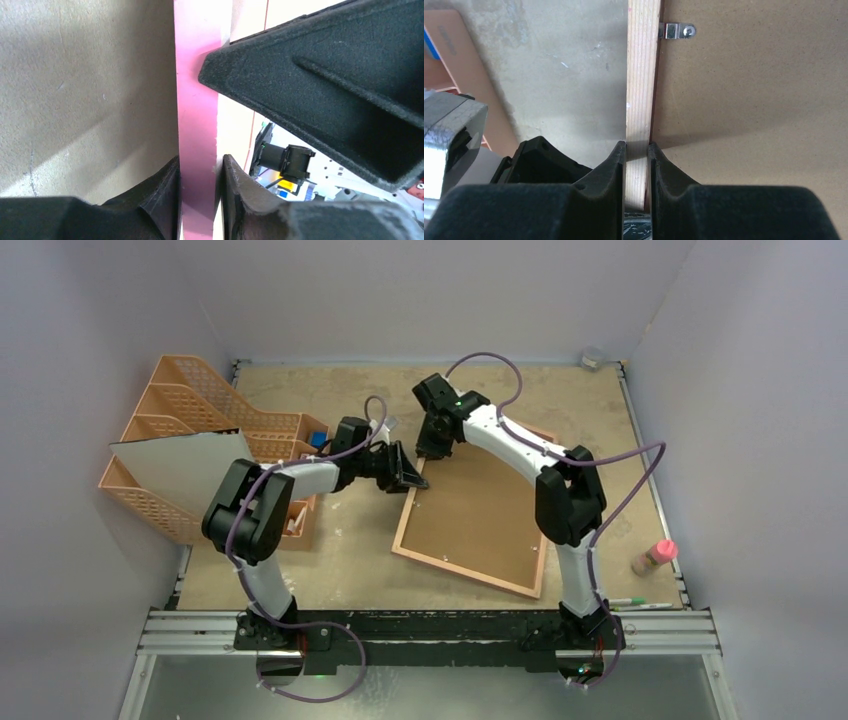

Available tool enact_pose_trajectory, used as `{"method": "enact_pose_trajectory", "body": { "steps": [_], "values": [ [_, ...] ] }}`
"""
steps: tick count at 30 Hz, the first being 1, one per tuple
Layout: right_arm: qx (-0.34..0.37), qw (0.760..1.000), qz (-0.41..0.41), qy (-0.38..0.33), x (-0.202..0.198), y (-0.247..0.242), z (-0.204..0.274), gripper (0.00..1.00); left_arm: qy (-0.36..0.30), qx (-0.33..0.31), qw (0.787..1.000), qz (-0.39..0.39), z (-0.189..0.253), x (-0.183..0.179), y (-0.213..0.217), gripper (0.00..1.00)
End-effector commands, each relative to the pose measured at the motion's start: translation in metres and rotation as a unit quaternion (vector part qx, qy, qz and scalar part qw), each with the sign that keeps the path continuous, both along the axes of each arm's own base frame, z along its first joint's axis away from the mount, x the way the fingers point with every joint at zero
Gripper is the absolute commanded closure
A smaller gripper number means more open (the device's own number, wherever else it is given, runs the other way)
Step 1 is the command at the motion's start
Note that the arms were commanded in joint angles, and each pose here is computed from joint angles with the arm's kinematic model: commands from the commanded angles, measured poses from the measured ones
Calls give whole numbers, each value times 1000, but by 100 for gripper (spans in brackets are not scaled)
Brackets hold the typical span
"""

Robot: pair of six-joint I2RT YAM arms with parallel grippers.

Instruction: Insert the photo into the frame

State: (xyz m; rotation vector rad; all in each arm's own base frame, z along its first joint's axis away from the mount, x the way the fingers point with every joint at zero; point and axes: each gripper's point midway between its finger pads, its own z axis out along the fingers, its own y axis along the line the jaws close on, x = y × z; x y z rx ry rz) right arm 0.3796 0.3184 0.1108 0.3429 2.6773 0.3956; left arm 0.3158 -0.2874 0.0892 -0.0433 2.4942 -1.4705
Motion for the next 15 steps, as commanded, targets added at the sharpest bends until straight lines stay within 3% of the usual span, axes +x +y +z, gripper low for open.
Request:
{"method": "enact_pose_trajectory", "body": {
  "steps": [1, 4, 5, 9, 15],
  "values": [
    [60, 997, 10, -55, 12, 10, 45, 100, -30, -77, 997, 8, 49, 22, -2, 81],
    [64, 996, 18, -65, 17, 8, 52, 99, -41, -62, 997, 18, 56, 30, 6, 96],
    [65, 995, 23, -76, 21, 8, 59, 91, -48, -59, 997, 18, 60, 33, 7, 100],
    [70, 990, 26, -116, 38, -3, 88, 62, -76, -52, 995, 25, 76, 44, 17, 100],
    [97, 982, 5, -160, 60, -35, 137, 44, -97, 8, 994, 48, 93, 69, 50, 100]
  ]
}}
